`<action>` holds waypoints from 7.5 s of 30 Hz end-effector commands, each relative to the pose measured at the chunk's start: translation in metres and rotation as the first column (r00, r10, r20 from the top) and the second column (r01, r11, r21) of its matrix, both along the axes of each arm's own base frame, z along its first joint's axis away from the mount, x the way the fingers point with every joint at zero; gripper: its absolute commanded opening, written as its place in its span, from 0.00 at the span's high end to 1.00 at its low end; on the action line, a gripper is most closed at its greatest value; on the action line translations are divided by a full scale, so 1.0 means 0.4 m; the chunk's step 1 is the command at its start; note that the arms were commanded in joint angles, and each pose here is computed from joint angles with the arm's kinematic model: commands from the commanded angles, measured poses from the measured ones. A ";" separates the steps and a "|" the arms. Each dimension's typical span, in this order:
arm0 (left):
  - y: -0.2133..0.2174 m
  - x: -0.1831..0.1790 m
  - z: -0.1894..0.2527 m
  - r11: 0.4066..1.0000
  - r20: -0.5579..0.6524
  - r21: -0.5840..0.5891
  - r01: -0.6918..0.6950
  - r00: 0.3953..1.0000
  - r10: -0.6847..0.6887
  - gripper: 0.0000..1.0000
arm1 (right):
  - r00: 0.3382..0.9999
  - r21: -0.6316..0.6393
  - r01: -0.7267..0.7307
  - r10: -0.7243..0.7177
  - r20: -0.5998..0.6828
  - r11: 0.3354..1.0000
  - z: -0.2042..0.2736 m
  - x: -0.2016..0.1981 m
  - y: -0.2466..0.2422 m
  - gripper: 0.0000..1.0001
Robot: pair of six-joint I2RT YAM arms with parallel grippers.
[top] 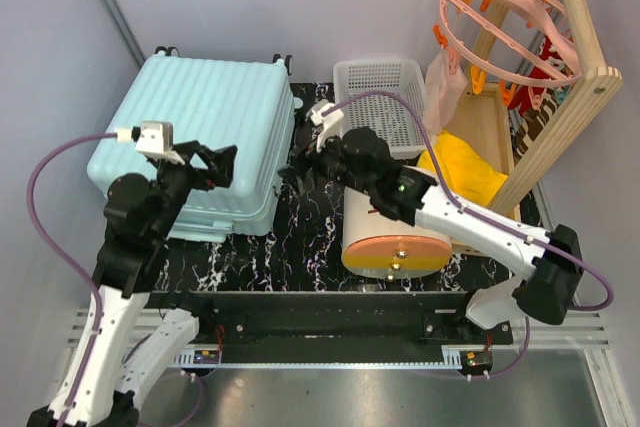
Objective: Open, take out, and arrange the luggage
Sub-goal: Unzip the luggage at the center of the board.
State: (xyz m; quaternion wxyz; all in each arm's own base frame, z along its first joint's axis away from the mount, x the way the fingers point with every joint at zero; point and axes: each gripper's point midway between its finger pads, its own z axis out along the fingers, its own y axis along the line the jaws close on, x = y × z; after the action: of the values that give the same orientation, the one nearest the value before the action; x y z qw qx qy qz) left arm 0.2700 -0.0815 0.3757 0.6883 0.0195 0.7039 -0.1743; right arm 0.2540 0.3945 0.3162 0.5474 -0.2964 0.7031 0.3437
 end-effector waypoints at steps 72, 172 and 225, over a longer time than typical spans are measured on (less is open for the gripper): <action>0.051 -0.067 -0.574 0.951 -0.377 -0.020 -0.308 0.884 0.278 1.00 | 0.910 0.239 -0.084 0.172 -0.377 0.967 -0.083 0.090 0.038 0.12; 0.284 0.030 -0.559 0.781 -0.345 -0.179 -0.599 0.781 0.520 1.00 | 0.965 0.019 0.258 -0.257 -0.046 0.966 -0.192 0.084 0.231 0.07; 0.249 0.038 -0.523 0.824 -0.373 -0.279 -0.493 0.847 0.380 1.00 | 0.842 -0.398 -0.482 0.538 0.035 0.780 -0.308 -0.152 0.363 0.32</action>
State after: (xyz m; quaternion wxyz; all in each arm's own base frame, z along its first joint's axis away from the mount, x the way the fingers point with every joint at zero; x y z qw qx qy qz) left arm 0.2780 0.0192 0.1307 0.5622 -0.3064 0.7593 -0.1160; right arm 0.1910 0.5340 0.2271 0.4535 -0.5438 0.6126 0.3512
